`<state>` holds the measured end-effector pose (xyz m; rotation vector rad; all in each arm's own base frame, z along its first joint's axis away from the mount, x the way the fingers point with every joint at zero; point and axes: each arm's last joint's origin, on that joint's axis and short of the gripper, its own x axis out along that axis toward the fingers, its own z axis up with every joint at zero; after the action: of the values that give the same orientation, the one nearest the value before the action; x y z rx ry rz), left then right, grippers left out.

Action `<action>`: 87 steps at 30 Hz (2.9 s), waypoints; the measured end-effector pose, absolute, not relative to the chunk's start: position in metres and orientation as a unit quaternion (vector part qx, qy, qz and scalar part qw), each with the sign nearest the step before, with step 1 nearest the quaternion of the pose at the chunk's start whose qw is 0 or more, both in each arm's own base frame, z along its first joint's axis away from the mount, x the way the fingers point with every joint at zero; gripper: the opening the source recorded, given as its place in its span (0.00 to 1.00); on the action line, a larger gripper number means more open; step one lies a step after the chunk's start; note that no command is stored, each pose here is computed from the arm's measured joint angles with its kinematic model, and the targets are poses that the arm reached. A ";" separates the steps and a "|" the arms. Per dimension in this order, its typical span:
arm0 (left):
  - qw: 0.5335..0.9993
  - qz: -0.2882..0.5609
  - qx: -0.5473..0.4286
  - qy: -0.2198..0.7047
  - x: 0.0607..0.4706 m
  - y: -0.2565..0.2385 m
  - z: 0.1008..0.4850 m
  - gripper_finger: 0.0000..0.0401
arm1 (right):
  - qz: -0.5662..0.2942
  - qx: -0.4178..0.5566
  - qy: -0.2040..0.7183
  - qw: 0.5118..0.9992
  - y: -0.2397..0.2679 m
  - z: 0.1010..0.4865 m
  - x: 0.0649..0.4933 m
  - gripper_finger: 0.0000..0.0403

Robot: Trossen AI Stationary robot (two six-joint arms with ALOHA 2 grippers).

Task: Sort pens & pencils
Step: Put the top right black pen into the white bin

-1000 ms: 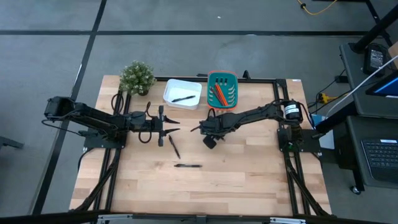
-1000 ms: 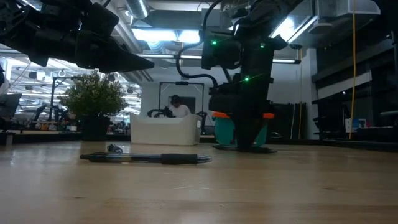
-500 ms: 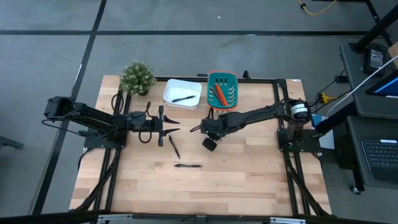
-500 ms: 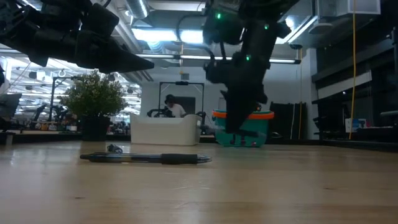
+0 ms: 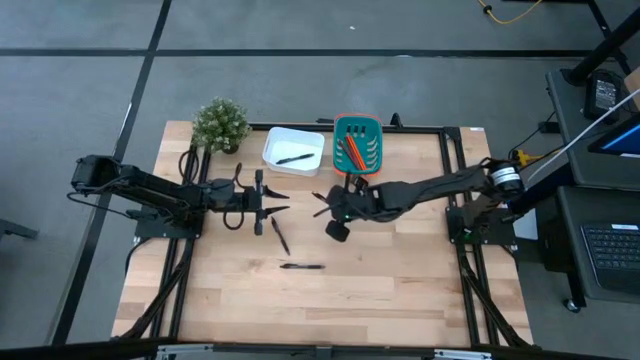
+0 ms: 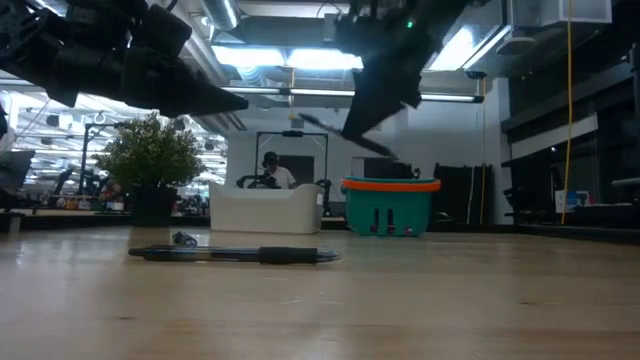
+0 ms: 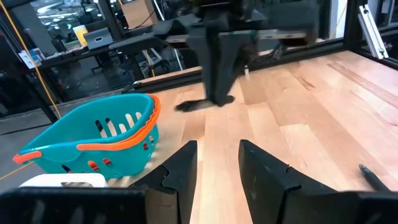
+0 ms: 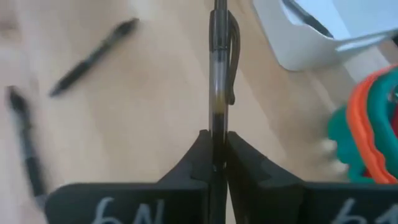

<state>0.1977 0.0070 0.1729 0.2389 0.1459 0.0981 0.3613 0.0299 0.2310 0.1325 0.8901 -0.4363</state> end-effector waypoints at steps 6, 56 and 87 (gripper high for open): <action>0.992 0.052 0.106 0.050 0.198 0.007 0.177 0.28 | -0.205 0.021 0.390 0.897 0.049 0.245 0.357 0.06; 1.000 -0.025 0.002 -0.006 0.271 0.028 0.195 0.28 | 0.008 -0.027 0.074 0.997 0.003 0.191 0.318 0.06; 0.997 -0.052 0.008 0.060 0.290 0.032 0.185 0.28 | 0.014 -0.029 0.102 0.994 0.001 0.187 0.316 0.02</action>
<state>0.2905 0.0320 0.1851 0.0158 0.1202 -0.1041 0.3159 0.0011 0.1866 -0.0577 0.2053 0.0288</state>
